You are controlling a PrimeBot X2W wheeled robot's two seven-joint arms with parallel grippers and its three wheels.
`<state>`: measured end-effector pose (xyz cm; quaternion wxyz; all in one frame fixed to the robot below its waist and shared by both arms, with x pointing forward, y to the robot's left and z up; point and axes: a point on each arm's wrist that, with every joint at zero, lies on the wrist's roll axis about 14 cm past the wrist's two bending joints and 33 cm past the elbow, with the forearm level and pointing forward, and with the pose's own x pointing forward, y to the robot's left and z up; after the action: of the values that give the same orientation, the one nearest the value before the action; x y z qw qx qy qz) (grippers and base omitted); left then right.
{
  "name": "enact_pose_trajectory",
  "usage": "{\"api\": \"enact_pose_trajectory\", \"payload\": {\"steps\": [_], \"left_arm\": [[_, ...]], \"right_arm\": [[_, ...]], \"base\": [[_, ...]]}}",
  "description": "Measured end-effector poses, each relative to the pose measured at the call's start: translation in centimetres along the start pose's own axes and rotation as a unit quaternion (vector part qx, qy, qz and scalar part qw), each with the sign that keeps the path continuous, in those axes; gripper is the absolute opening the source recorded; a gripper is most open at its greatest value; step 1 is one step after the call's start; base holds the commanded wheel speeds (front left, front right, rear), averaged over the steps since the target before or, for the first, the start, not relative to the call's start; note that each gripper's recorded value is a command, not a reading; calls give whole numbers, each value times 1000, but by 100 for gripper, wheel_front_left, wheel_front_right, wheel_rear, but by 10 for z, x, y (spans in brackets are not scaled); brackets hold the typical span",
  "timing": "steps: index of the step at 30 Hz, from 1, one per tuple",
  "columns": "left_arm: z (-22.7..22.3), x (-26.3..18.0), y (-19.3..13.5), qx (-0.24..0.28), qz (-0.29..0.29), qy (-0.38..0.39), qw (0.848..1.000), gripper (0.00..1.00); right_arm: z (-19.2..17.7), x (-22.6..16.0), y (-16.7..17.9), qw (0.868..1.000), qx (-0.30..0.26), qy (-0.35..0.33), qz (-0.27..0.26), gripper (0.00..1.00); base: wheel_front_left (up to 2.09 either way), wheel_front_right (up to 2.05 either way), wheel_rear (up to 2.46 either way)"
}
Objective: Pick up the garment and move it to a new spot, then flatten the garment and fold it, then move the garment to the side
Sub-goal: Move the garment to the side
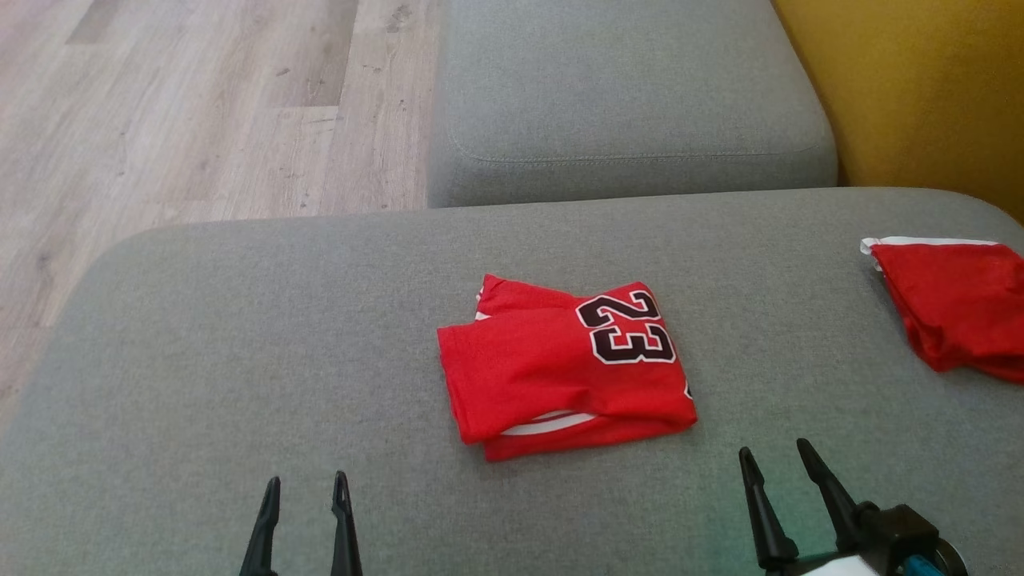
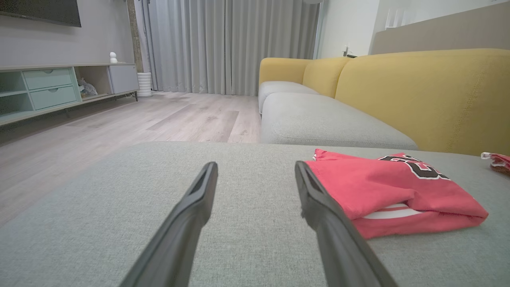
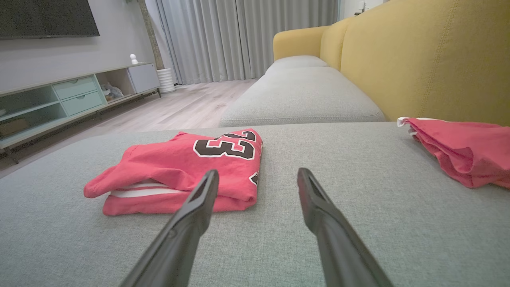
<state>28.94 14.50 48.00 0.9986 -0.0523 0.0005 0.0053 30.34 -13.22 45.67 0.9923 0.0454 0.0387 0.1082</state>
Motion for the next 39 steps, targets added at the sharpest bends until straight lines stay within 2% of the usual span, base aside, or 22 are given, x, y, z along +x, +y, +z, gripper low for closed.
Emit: {"api": "enact_pose_trajectory", "payload": {"steps": [18,23,31,39], "left_arm": [[-11,-1,4,2,6,19,1000,100],[-17,2,3,5,6,33,999,100],[-22,15,-3,10,-6,43,999,100],[-23,30,0,10,-1,46,999,100]], "right_arm": [[-10,5,0,1000,3,18,-1,100],[-28,12,1,999,14,51,1,100],[-14,74,8,999,6,43,28,100],[-21,137,4,996,7,79,30,100]], "base": [[0,0,0],[0,0,0],[0,0,0],[0,0,0]]}}
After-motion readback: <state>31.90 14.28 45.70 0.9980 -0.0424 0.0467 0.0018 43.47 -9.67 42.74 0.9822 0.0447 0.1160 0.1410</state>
